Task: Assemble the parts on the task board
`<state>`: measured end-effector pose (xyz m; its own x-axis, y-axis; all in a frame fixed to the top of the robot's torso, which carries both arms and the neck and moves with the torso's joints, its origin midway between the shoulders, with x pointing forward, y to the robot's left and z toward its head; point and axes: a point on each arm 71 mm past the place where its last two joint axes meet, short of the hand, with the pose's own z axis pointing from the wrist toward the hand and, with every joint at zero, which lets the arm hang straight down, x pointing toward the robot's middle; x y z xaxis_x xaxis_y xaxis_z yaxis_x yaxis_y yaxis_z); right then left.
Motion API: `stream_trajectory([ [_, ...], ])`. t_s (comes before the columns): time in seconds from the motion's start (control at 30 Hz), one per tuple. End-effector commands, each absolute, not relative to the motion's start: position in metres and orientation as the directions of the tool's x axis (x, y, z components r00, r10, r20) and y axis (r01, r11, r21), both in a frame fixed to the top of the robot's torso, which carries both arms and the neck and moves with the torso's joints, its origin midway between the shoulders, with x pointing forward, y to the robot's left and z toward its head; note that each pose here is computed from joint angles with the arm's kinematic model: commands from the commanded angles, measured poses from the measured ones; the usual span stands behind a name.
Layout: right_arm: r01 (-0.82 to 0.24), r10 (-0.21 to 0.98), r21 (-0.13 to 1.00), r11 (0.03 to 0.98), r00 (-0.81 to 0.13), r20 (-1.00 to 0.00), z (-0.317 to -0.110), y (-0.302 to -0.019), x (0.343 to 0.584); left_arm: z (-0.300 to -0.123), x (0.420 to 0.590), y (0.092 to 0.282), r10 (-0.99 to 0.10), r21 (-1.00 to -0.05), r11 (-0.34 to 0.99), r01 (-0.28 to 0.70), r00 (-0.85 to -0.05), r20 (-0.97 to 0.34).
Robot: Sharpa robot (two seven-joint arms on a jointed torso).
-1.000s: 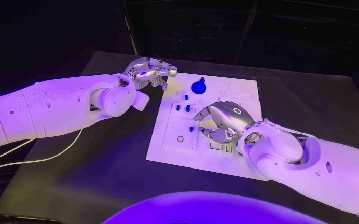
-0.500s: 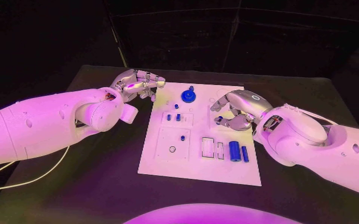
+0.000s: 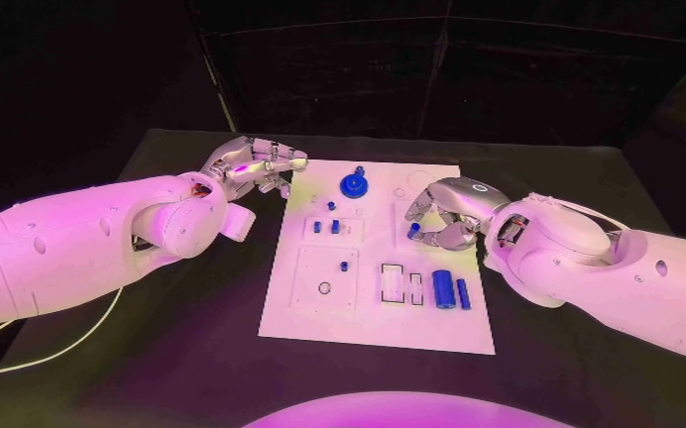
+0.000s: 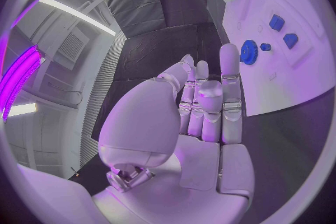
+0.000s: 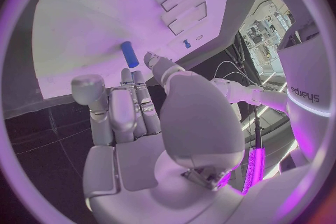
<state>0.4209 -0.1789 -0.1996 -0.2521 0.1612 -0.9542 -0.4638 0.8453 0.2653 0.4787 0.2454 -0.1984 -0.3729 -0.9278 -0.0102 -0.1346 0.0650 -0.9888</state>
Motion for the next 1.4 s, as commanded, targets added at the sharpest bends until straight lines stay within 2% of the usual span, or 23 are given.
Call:
stream_trajectory([
  [0.03,-0.458,0.127,0.246,0.854,-0.276,-0.953,-0.203,-0.177,0.423,-0.197,0.478,0.244,-0.922,-0.99,0.057,-0.131,-0.387,-0.001],
  [0.43,-0.466,0.104,0.23,0.854,-0.28,-0.954,-0.206,-0.17,0.427,-0.197,0.478,0.244,-0.922,-0.99,0.057,-0.132,-0.388,-0.001],
  [1.4,-0.442,0.061,0.186,0.877,-0.282,-0.957,-0.212,-0.171,0.433,-0.197,0.479,0.244,-0.92,-0.989,0.056,-0.134,-0.391,0.0],
])
